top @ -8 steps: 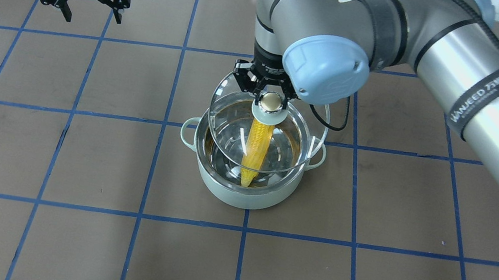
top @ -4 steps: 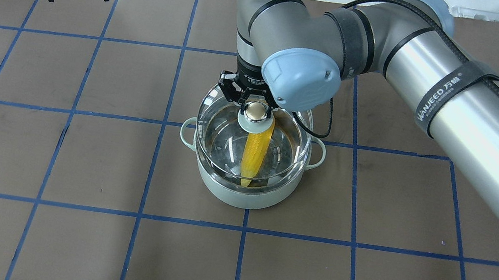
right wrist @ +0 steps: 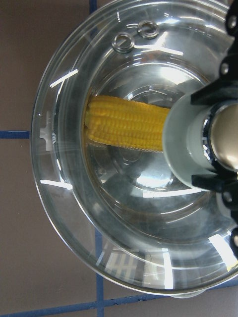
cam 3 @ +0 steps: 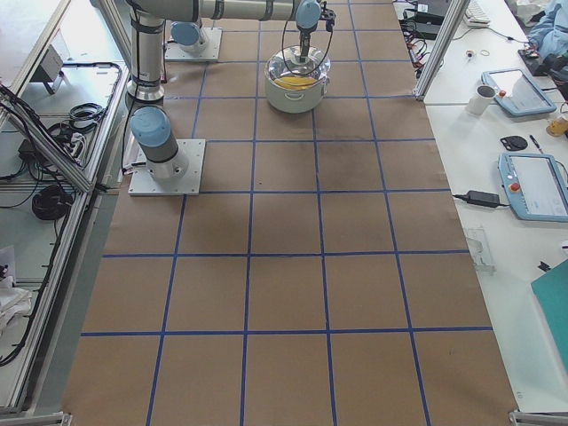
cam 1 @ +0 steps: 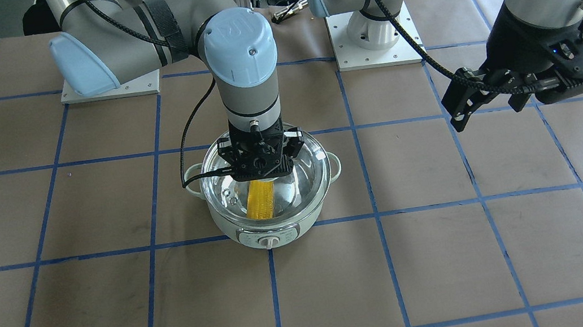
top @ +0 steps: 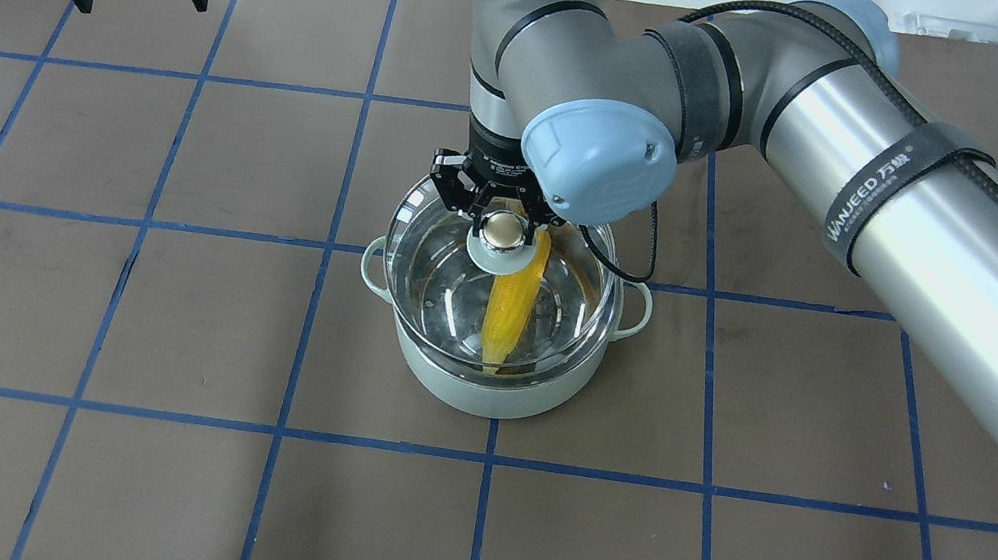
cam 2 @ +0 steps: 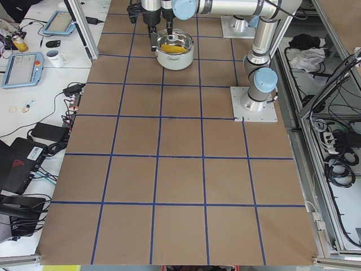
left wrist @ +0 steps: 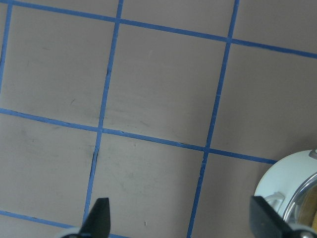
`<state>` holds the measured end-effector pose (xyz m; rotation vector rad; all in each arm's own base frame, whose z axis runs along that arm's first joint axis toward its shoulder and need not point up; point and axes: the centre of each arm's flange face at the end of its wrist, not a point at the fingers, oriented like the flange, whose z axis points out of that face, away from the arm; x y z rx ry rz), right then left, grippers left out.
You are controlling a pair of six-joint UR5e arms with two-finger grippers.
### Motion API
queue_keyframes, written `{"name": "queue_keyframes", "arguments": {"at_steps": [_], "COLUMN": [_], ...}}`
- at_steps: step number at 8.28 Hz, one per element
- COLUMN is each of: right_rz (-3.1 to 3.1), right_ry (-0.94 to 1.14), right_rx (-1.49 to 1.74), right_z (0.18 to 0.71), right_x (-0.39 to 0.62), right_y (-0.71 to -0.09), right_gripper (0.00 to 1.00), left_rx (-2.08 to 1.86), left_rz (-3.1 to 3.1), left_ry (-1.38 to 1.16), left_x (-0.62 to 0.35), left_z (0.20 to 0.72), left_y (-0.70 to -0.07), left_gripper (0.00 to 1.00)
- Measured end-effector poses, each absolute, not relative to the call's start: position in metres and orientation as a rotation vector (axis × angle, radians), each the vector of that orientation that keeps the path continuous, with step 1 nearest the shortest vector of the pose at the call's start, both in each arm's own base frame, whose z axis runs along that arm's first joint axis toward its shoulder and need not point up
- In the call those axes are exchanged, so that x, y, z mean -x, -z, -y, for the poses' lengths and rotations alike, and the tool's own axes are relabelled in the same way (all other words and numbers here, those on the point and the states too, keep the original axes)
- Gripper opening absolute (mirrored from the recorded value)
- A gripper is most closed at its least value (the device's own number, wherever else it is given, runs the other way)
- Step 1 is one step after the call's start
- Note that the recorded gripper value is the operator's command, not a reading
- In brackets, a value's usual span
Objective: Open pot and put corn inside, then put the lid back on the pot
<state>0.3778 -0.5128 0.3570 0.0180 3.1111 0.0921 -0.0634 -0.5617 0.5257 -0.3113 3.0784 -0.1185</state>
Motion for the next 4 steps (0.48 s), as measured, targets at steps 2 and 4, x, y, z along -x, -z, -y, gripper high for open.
{"name": "queue_keyframes", "arguments": {"at_steps": [2,4], "right_rz": [-3.124,-3.133], "right_ry": [-0.089,-0.088], "right_rx": [-0.004,0.011], "right_z": [0.5134,0.5135], "right_x": [-0.3761,-0.3751], "right_y": [-0.3561,-0.3548], "right_gripper": [0.33,0.33], "left_rx": [0.317,0.318], "left_rz": [-3.080,-3.077], "left_ry": [0.113,0.130], "left_x": [0.0640,0.0646], "left_z": [0.5586,0.5519], "left_y": [-0.5285,-0.5365], "left_gripper": [1.00,1.00]}}
